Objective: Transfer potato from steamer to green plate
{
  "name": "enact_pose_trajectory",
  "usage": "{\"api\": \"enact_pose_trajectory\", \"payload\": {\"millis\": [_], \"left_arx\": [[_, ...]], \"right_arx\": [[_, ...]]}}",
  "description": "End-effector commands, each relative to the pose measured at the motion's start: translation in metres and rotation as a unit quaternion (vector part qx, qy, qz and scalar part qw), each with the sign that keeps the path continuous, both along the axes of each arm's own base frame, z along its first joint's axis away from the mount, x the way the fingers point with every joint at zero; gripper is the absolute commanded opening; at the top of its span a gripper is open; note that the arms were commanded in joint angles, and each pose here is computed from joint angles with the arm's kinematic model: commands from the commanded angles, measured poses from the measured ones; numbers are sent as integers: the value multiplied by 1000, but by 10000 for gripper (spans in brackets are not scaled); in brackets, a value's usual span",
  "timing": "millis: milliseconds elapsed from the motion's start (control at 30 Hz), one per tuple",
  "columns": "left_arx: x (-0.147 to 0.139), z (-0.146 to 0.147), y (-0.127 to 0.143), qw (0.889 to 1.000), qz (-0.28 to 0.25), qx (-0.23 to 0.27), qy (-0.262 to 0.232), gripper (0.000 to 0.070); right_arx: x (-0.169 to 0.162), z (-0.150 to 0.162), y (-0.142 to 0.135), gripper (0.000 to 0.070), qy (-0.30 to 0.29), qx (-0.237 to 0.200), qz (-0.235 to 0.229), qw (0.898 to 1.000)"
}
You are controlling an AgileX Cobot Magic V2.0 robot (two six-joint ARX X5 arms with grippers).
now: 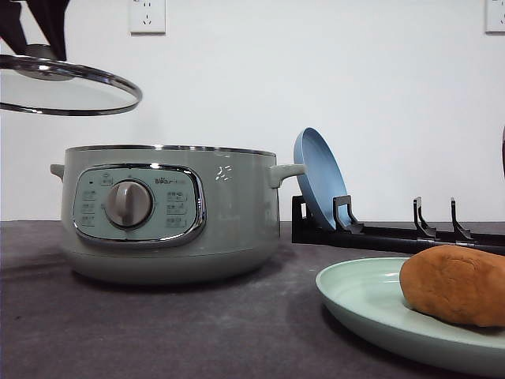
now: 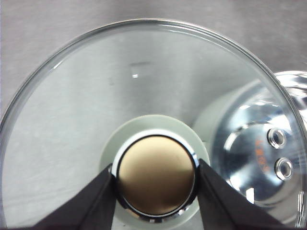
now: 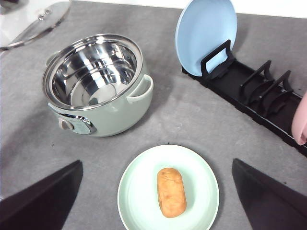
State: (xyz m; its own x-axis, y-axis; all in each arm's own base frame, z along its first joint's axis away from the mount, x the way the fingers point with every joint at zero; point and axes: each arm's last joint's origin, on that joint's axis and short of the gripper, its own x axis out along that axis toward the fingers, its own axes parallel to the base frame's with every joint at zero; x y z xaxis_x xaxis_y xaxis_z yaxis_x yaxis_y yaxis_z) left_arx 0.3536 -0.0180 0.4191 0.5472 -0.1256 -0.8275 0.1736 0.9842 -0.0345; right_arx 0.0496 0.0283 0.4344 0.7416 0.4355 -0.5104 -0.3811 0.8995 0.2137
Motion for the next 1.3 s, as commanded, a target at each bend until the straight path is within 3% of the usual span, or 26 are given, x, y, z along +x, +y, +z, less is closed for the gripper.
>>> {"api": "enact_pose_trajectory", "payload": {"millis": [0,300,667,1267], "left_arx": [[-3,13,-8,999,-12,-4,-33,0],[-12,12,-62,996,-88,-7,-31,0],[-31,8,-125,983,-182,-8,-25,0],[-5,-34,-152,979,-200,7,34,0]], "right_arx": [[-1,4,0,631,-7,2,2,1000],[-1,4,0,630,-1,14,-4,1000],[0,4,0,630,1,24,-10,1000],[0,4,0,630,1,23,-10,1000]]}}
